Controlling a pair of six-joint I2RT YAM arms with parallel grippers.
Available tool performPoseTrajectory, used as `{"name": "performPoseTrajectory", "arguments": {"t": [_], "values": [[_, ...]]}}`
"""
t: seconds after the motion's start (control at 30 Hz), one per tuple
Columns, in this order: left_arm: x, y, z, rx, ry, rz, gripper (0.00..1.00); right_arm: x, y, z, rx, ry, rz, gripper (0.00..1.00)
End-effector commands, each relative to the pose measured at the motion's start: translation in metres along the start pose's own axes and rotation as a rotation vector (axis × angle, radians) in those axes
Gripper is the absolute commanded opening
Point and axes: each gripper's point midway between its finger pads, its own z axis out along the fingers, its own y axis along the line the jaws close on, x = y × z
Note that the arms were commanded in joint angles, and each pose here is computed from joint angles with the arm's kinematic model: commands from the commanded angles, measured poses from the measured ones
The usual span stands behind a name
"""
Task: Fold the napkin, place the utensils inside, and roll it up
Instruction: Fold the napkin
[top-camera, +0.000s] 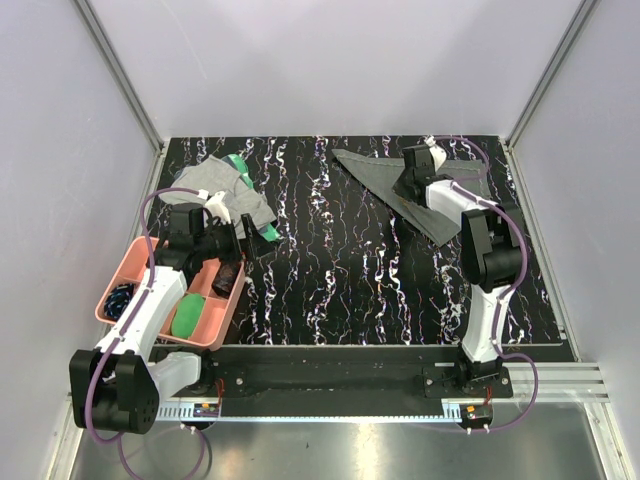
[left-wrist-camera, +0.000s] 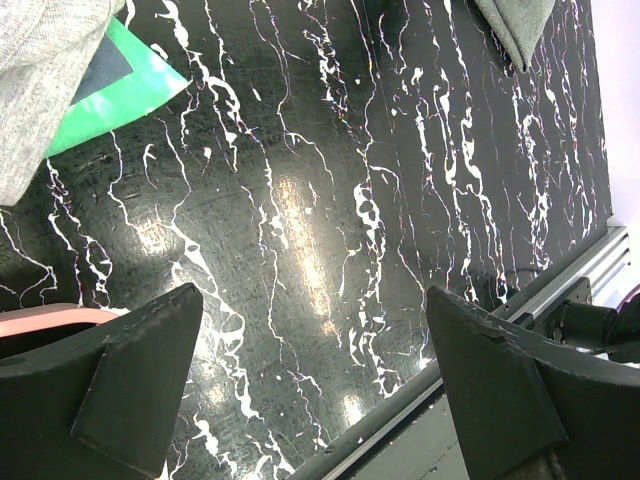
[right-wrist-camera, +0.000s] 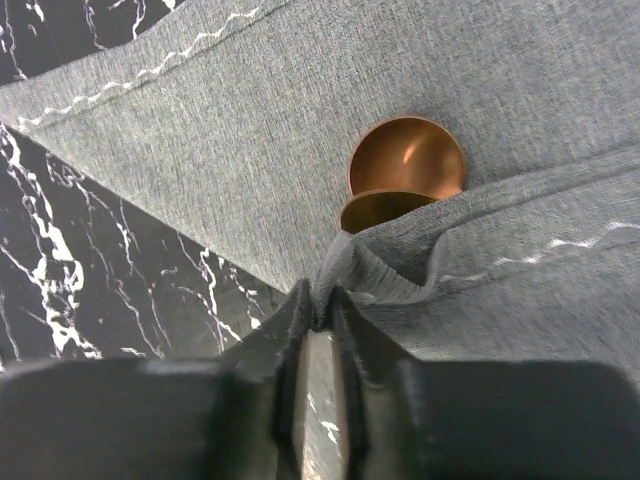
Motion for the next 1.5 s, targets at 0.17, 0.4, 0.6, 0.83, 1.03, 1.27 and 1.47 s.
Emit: {"name": "performPoseTrajectory", "arguments": {"t": [0.17, 0.4, 0.6, 0.83, 1.03, 1.27, 1.47], "values": [[-0.024, -0.006, -0.004, -0.006, -0.065, 0.062, 0.96, -0.058, 0.06, -0.011, -0.142, -0.127, -0.036, 0.58], [-0.025, -0.005, -0.007, -0.021, -0.077, 0.067, 0.96, -0.081, 0.069, -0.046, -0.171, -0.164, -0.141, 0.62], [-0.025, -0.004, -0.006, -0.024, -0.078, 0.066, 0.96, -0.02, 0.043, -0.043, -0.16, 0.022, -0.167, 0.59], [-0.025, -0.003, -0.006, -0.031, -0.078, 0.065, 0.96, 0.02, 0.017, -0.037, -0.107, 0.089, -0.181, 0.59], [-0.023, -0.002, -0.005, -0.032, -0.073, 0.061, 0.96, 0.029, 0.039, -0.031, -0.127, 0.065, -0.354, 0.57], [-0.023, 0.0, -0.003, -0.033, -0.066, 0.055, 0.96, 0.021, 0.062, -0.008, -0.108, 0.03, -0.55, 0.57], [-0.023, 0.001, -0.003, -0.037, -0.067, 0.055, 0.96, 0.011, 0.073, 0.021, -0.09, -0.003, -0.646, 0.55]]}}
